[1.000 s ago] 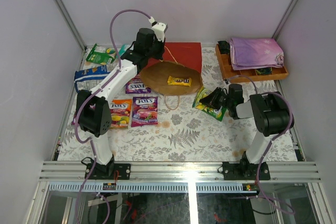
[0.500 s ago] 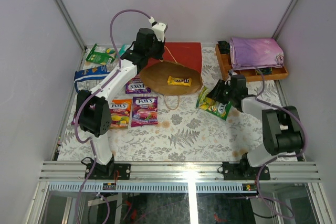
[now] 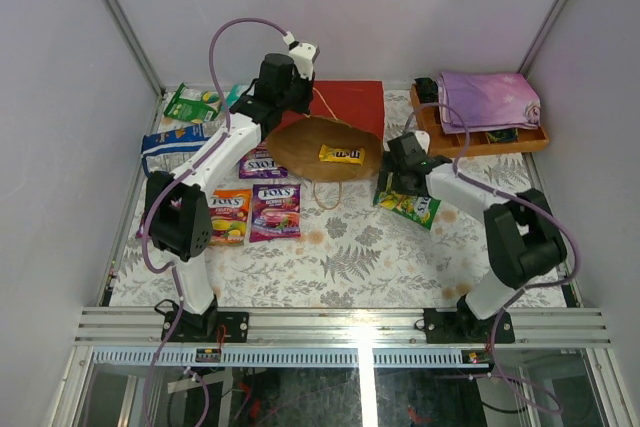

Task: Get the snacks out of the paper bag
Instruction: Move the snack to the center of the board.

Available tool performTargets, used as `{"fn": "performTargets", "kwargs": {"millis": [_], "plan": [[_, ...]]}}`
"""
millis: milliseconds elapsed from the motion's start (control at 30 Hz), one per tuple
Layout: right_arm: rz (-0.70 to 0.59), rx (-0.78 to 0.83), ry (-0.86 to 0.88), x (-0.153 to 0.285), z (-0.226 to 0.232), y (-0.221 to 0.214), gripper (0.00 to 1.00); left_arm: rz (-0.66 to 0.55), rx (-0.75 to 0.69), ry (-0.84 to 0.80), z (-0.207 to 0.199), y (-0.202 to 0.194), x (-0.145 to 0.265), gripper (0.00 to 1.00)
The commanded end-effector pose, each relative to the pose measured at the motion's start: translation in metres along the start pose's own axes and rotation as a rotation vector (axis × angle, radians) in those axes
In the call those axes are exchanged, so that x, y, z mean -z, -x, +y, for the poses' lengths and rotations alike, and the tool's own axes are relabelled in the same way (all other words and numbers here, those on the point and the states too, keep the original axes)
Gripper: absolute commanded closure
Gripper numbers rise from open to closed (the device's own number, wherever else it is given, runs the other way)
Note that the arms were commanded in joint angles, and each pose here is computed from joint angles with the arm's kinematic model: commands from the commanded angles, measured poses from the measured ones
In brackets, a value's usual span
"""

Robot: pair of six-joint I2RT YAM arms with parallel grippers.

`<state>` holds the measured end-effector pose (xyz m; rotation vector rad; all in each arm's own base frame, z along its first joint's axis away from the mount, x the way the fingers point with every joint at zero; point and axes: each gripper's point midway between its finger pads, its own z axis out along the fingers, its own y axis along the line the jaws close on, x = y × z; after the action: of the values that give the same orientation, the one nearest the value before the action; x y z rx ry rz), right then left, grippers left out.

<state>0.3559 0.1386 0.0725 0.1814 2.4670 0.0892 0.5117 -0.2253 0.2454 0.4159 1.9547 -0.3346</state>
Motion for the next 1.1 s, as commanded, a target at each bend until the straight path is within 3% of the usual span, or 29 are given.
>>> {"fn": "performTargets", "kwargs": {"millis": [0, 367, 567, 1067], "plan": [[0.034, 0.012, -0.244, -0.010, -0.040, -0.023, 0.04, -0.076, -0.010, 0.033, 0.008, 0.031, 0.017, 1.00], [0.082, 0.039, -0.394, -0.031, -0.080, -0.048, 0.01, -0.070, -0.014, 0.037, 0.009, 0.028, 0.017, 1.00], [0.147, -0.167, -0.354, -0.037, -0.113, -0.063, 0.01, -0.074, -0.018, 0.041, 0.010, 0.030, 0.021, 1.00], [0.082, -0.661, -0.675, -0.002, -0.214, -0.053, 0.01, -0.077, -0.018, 0.032, 0.010, 0.031, 0.025, 1.00]]}}
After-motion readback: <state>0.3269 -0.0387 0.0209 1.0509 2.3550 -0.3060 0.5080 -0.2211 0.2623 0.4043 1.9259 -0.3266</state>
